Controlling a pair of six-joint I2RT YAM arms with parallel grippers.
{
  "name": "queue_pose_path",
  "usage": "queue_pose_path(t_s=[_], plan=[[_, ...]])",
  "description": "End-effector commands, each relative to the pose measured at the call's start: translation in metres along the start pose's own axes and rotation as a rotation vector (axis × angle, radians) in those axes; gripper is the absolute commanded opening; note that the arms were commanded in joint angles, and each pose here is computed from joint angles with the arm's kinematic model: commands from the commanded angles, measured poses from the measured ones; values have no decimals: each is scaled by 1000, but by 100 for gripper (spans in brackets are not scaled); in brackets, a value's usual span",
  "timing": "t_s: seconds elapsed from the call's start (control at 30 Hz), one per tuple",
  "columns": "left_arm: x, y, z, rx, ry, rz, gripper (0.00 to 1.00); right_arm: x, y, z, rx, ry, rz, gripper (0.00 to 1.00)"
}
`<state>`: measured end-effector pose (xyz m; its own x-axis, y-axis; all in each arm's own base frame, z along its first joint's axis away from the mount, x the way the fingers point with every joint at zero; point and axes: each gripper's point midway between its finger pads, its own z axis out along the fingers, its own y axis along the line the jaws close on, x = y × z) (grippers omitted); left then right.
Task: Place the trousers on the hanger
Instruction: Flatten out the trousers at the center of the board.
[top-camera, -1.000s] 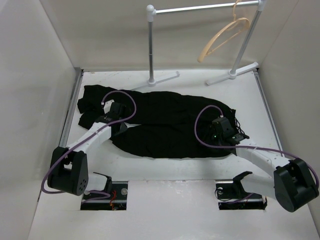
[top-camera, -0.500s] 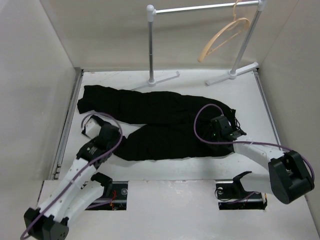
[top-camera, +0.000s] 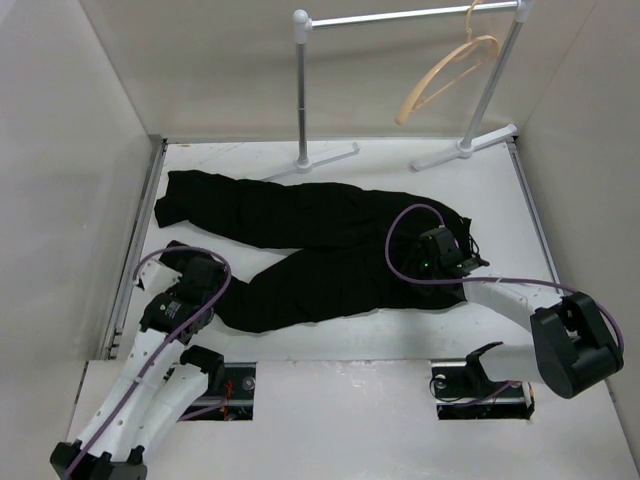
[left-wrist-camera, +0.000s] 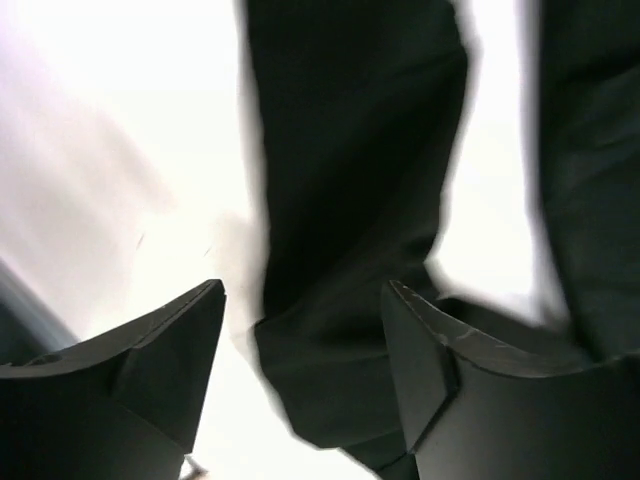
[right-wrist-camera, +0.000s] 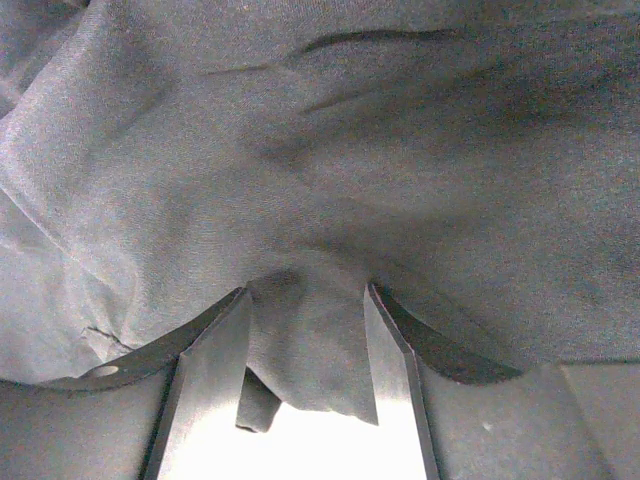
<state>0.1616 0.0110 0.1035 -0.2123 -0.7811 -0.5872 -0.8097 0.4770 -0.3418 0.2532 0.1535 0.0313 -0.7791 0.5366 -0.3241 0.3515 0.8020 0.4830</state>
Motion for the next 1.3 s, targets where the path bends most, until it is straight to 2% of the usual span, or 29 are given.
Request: queue_pose_path(t_s=[0.0,0.07,0.17,0.27,0.4,0.53,0.7,0.73,0.83,0.93,0.97,1.07,1.17,1.27], plan=[[-50,-25,-6,3,-204,6,64,-4,0,3,8,-8,0,55],[-58,-35,5,-42,-216,11,64,-4,1,2,3,-9,-6,51],[-58,-46,37,-95,-148,0,63,-1,4,1,-9,5,-13,28],[-69,-47,77,-103,-94,-112,60,2,6,-2,-29,13,-14,20],[-99,-66,120,-19,-52,-205,59,9,6,-5,-44,26,-39,23],[-115,-78,144,-41,-36,-135,59,15,5,-3,-44,43,-51,26],[-107,-69,178,-118,30,-55,59,17,8,-3,-53,50,-57,27],[-104,-66,184,-137,43,-27,56,16,9,-3,-54,49,-57,28],[-94,-60,195,-165,75,-2,31,14,10,-4,-54,46,-54,28],[-94,-64,198,-161,87,-2,11,11,13,-5,-60,41,-53,29],[-98,-70,193,-147,81,-8,8,10,14,-6,-61,40,-55,29],[-123,-104,163,-58,14,-9,5,8,16,-8,-63,31,-55,29],[-155,-135,114,69,-74,-45,5,4,15,-10,-57,9,-42,29],[-180,-136,65,164,-176,-100,5,-1,8,-10,-45,-11,-17,30]])
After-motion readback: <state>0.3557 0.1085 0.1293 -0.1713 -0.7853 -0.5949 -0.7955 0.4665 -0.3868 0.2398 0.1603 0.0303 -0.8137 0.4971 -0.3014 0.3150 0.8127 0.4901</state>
